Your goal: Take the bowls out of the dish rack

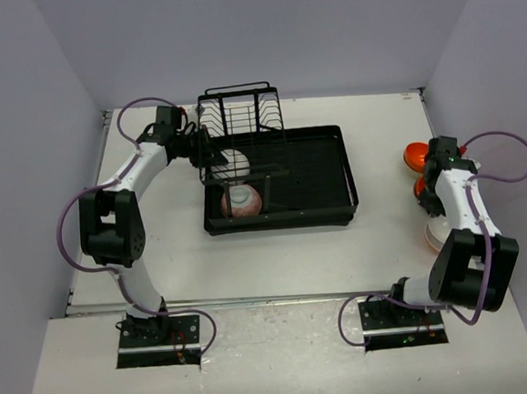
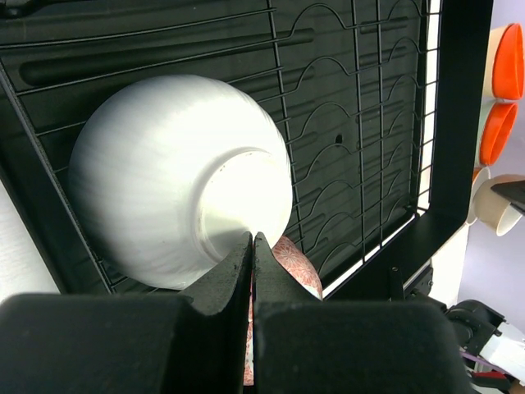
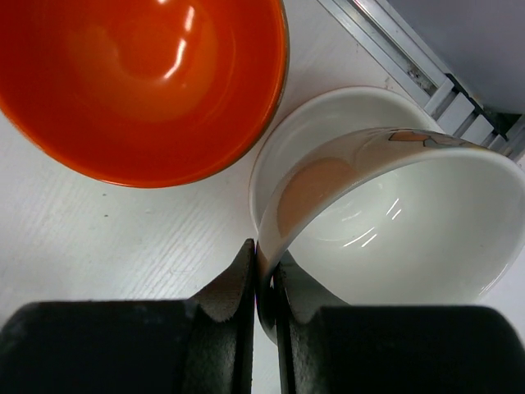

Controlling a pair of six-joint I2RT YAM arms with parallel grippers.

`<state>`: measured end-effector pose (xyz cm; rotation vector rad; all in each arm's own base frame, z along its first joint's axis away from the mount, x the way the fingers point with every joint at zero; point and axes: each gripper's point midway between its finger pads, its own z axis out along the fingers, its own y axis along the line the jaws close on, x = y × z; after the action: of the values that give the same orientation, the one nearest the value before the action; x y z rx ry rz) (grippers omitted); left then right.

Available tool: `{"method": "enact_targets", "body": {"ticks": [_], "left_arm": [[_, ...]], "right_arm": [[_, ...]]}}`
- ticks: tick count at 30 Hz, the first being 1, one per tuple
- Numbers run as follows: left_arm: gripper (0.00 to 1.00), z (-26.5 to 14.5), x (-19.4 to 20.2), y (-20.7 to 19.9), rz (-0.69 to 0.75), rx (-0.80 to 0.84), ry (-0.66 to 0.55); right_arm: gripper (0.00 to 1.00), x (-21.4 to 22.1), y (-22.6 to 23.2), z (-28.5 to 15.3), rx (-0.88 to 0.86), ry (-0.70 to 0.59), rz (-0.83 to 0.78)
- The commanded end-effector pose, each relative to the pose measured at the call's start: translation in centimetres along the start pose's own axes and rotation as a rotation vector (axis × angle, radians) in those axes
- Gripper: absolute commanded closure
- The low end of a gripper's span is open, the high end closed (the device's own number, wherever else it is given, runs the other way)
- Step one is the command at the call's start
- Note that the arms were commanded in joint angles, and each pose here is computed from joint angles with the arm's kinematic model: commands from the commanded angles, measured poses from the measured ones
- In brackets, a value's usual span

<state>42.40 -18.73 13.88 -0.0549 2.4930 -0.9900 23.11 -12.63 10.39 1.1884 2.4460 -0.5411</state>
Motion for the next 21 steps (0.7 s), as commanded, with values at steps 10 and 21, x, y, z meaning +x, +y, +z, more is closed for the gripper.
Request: {"method": "enact_targets", "body": {"ticks": [10,21], "left_arm": [[1.0,-0.6,-0.2,-0.1,0.013,0.004,-0.015],[1.0,-0.7,-0.5,0.4,0.004,0.005,-0.014]], "right_arm": [[1.0,-0.3,-1.3,0.6,0.04,-0.021,0.01],[0.94,0.6,-0.5,1.7,0.043,0.065,0.002]]}}
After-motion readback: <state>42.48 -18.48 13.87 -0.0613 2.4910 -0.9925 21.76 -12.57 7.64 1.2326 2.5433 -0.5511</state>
